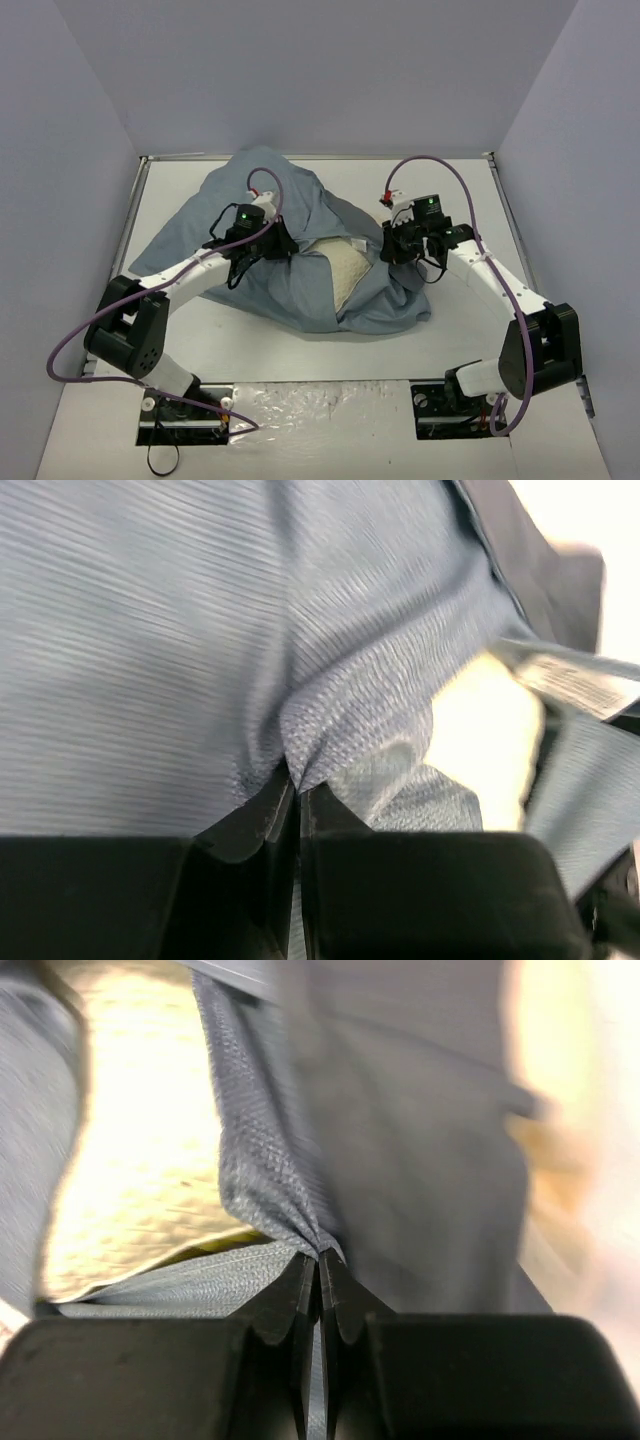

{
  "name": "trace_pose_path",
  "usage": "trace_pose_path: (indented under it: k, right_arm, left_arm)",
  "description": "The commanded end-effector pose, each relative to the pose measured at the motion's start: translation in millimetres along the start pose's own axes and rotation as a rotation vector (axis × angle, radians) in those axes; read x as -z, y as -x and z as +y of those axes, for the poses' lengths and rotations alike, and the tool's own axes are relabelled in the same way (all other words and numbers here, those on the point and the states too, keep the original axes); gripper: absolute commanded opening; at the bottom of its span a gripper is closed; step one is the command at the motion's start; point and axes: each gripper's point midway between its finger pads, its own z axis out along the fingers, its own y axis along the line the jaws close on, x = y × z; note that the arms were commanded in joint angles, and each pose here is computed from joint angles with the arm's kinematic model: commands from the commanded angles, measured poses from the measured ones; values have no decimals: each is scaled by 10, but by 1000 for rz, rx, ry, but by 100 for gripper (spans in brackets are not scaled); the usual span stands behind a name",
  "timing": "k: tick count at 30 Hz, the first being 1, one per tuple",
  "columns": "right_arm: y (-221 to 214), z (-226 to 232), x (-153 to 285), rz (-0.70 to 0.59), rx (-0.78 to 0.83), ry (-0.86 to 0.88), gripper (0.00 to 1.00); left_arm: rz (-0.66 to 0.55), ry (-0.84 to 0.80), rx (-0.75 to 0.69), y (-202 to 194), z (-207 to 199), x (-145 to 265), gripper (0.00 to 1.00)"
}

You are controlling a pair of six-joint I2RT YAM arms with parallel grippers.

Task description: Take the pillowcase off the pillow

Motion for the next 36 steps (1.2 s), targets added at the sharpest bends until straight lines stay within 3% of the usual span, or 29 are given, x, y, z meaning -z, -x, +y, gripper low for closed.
trace_pose_path:
  k: [1, 6, 11, 14, 15, 19, 22, 24, 29, 36]
  right_arm:
    - [156, -253, 250, -39, 9, -92, 0]
    - [27, -799, 357, -21, -80, -241, 0]
    - [-144, -868, 240, 46, -127, -208, 0]
    - [-157, -726, 154, 51, -140, -114, 0]
    - [-163, -698, 116, 57, -138, -86, 0]
    - [-126, -479, 38, 48, -109, 74, 0]
    - [-117, -443, 9, 49, -115, 109, 0]
    - [-126, -451, 3, 50, -123, 115, 0]
    - [-110, -447, 47, 29, -121, 145, 0]
    - [-158, -483, 49, 21, -138, 191, 0]
  left_arm:
    - [-141, 0, 20, 575, 92, 217, 2]
    - [-140, 77, 40, 589, 409, 301, 2]
    - [-157, -10, 12, 674, 127, 393, 3]
    - [-172, -119, -67, 833, -339, 553, 34]
    - [-188, -189, -120, 938, -686, 653, 52]
    - [-178, -319, -253, 930, -1417, 849, 86]
    - [-146, -371, -316, 846, -1786, 871, 87]
    - [-60, -353, -365, 559, -1926, 717, 87]
    - [121, -120, -500, -26, -1670, 329, 84]
    - [138, 96, -646, -207, -1382, -54, 80]
